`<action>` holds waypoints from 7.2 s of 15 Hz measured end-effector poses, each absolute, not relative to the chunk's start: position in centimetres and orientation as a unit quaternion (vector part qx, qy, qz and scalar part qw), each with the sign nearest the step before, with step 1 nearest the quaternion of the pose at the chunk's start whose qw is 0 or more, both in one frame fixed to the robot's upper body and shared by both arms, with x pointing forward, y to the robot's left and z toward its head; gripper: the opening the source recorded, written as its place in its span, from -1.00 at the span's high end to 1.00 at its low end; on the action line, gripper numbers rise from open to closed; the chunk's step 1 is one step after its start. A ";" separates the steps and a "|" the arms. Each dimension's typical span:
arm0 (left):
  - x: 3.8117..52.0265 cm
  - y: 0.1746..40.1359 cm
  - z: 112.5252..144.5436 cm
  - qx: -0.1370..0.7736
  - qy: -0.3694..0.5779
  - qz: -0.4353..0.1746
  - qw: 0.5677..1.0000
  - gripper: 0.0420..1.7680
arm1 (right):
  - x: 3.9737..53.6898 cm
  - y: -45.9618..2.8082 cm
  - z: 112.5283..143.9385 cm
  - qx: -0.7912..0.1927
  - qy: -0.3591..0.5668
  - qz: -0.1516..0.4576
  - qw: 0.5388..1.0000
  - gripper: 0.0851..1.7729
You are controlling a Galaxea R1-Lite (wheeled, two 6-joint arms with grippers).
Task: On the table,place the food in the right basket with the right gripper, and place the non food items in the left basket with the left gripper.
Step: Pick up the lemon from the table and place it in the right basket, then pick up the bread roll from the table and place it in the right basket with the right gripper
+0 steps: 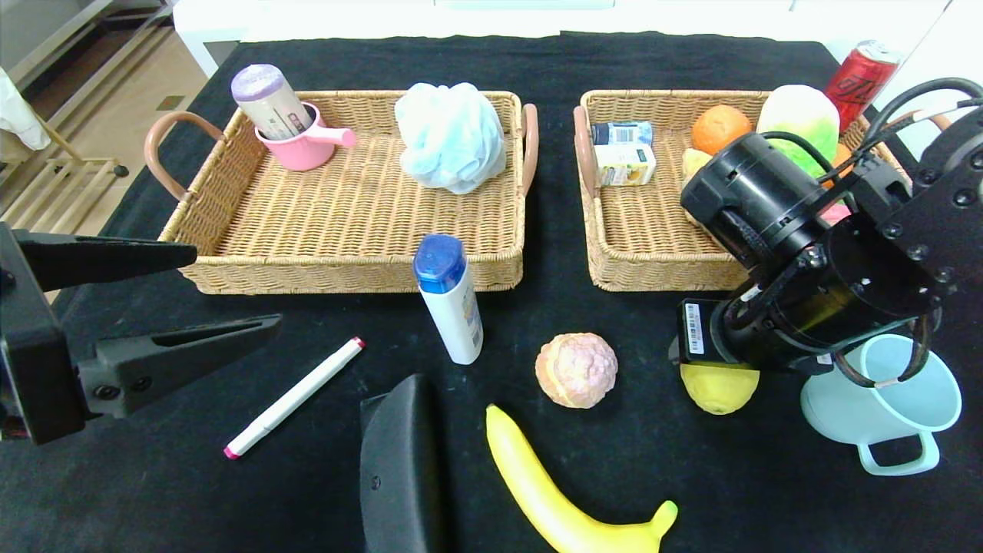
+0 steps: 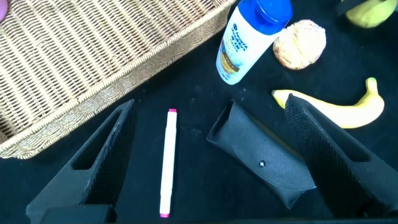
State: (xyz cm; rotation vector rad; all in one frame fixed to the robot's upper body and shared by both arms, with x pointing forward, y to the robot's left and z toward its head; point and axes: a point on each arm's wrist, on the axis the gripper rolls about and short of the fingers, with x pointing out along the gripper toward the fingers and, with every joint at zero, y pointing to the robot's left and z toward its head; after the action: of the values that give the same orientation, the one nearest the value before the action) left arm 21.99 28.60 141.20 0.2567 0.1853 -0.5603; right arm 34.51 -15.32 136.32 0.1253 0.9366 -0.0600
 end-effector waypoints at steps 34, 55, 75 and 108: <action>22.2 28.5 141.0 0.126 0.094 -0.279 0.947 -0.94 | 45.7 -17.9 144.7 0.062 0.036 0.055 0.996 -0.12; 22.2 28.5 141.0 0.126 0.096 -0.283 0.946 -0.94 | 46.1 -18.5 144.5 0.058 0.038 0.079 0.994 -0.75; 22.1 28.5 141.0 0.126 0.095 -0.283 0.946 -0.94 | 34.5 -20.3 144.7 -0.002 0.142 0.269 0.952 -0.91; 22.0 28.5 140.9 0.127 0.095 -0.286 0.945 -0.94 | 32.7 -9.1 132.0 -0.122 0.235 0.262 0.928 -0.92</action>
State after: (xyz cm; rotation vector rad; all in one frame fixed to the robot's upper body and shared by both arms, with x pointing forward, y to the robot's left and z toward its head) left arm 21.99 28.46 140.86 0.2589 0.1945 -0.5827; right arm 32.67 -9.13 131.96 -0.2500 0.4823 0.5360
